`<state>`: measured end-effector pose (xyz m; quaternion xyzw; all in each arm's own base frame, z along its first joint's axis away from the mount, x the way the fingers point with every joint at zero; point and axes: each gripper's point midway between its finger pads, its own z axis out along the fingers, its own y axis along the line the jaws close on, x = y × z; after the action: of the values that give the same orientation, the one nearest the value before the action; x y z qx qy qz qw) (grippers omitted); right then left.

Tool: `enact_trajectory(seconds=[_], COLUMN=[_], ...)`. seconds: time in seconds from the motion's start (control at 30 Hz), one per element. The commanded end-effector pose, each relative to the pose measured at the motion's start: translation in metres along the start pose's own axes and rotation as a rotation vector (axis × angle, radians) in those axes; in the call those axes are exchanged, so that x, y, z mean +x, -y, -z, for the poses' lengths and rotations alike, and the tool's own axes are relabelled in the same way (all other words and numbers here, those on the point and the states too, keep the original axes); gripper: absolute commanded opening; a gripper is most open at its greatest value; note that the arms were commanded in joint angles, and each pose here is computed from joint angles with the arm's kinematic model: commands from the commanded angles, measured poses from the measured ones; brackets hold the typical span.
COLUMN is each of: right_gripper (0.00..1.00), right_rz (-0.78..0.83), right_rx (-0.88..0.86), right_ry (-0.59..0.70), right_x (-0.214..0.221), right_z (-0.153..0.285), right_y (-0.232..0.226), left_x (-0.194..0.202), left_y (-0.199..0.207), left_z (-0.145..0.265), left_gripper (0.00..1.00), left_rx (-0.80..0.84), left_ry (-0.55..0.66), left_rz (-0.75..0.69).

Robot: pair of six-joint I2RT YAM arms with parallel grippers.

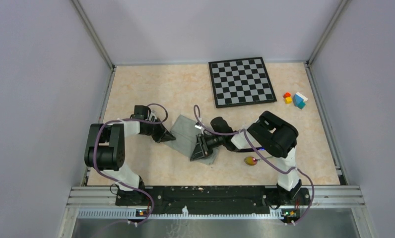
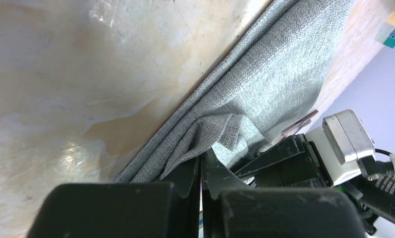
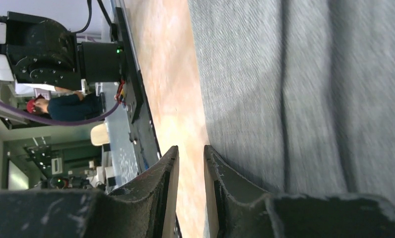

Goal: Fold the napkin into a case and place the utensils inside
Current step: Smooth out the 2/3-rectangle-folded napkin at the center of the board.

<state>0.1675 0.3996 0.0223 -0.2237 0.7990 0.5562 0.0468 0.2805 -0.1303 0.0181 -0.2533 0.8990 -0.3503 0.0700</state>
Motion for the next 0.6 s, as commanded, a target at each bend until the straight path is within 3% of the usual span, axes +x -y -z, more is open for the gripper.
enact_trajectory(seconds=[0.0,0.4,0.57], right_gripper=[0.26,0.27,0.37], right_rz=[-0.025,-0.065,0.024], right_rx=[0.015,0.045,0.129], right_ry=[0.008,0.032,0.083], right_x=[0.008,0.035,0.015], right_z=[0.027,0.070,0.093], right_y=[0.015,0.028,0.002], left_x=[-0.029,-0.038,-0.045], left_y=[-0.064,-0.058,-0.034], left_z=[-0.010,-0.010,0.001], left_gripper=[0.00,0.00,0.00], left_rx=[-0.275,-0.274,-0.257], left_ry=[0.144,0.147,0.162], left_rz=[-0.045,-0.088,-0.173])
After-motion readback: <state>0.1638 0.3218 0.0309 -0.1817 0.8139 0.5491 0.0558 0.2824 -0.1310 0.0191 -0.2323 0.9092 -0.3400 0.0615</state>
